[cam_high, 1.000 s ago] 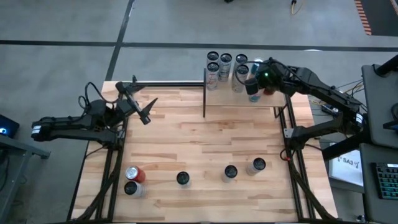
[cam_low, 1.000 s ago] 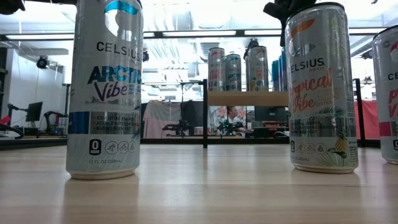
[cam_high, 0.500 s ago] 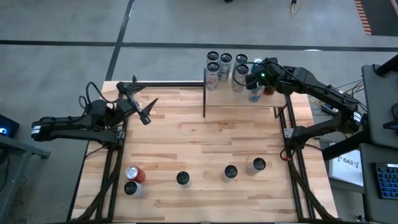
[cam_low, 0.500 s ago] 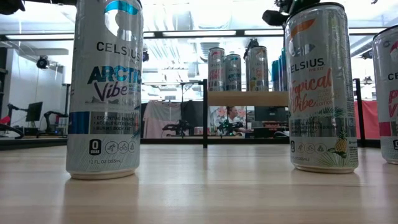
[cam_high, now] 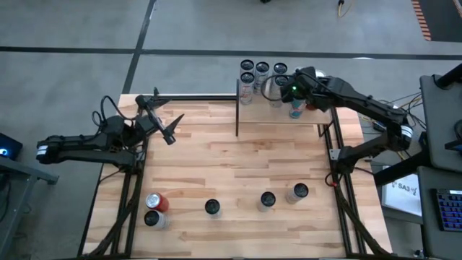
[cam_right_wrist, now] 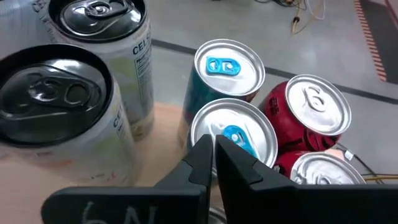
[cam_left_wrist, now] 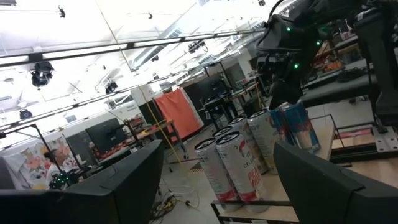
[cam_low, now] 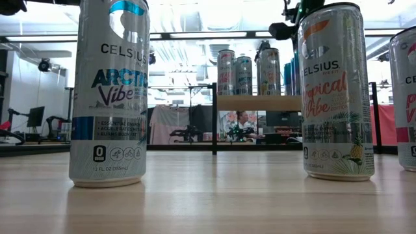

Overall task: Place canned beverage on shelf
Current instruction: Adjust the blue soda cans on the shelf

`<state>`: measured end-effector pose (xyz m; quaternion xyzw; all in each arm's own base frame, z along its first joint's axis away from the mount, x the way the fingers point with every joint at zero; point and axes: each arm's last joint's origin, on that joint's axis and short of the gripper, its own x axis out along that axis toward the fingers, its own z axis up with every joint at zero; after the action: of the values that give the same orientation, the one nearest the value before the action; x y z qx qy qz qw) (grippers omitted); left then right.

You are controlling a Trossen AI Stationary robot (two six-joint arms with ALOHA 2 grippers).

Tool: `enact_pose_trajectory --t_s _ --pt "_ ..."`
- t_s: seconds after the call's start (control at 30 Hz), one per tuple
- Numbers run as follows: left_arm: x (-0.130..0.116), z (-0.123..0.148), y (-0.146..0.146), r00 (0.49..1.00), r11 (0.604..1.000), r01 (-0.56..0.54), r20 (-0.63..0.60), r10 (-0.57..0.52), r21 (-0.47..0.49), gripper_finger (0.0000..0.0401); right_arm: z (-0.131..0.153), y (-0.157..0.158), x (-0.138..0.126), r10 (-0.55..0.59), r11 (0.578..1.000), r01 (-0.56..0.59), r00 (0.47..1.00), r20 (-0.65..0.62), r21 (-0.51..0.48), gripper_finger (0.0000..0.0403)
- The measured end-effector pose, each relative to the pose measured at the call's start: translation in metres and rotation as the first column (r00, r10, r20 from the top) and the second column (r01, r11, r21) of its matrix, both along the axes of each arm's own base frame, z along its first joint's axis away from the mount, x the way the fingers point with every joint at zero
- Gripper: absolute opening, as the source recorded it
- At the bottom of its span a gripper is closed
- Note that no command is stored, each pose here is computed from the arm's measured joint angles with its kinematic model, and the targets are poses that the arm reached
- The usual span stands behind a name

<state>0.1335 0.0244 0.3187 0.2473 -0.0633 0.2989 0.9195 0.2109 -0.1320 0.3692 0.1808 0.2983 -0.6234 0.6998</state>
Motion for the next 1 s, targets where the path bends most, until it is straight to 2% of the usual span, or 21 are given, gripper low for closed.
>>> enact_pose_trajectory --t_s 0.23,0.5,0.77,1.0 --pt "0.0 0.0 0.0 1.0 1.0 -0.001 0.0 0.001 0.001 0.0288 -0.003 -0.002 0.004 -0.011 1.0 0.011 1.0 0.008 0.01 0.0013" --pt "0.0 0.0 0.0 1.0 1.0 -0.001 -0.001 0.001 0.001 0.0288 0.003 0.004 -0.004 0.014 0.999 -0.016 0.998 0.056 0.038 0.0013" --pt "0.0 0.0 0.0 1.0 1.0 -0.003 -0.005 0.003 0.007 0.0288 0.014 0.007 -0.014 -0.007 1.0 0.008 0.999 0.049 -0.027 0.0013" --pt "0.0 0.0 0.0 1.0 1.0 -0.003 -0.005 0.003 0.007 0.0288 0.01 0.004 -0.009 -0.013 1.0 0.014 0.999 0.031 -0.026 0.0013"
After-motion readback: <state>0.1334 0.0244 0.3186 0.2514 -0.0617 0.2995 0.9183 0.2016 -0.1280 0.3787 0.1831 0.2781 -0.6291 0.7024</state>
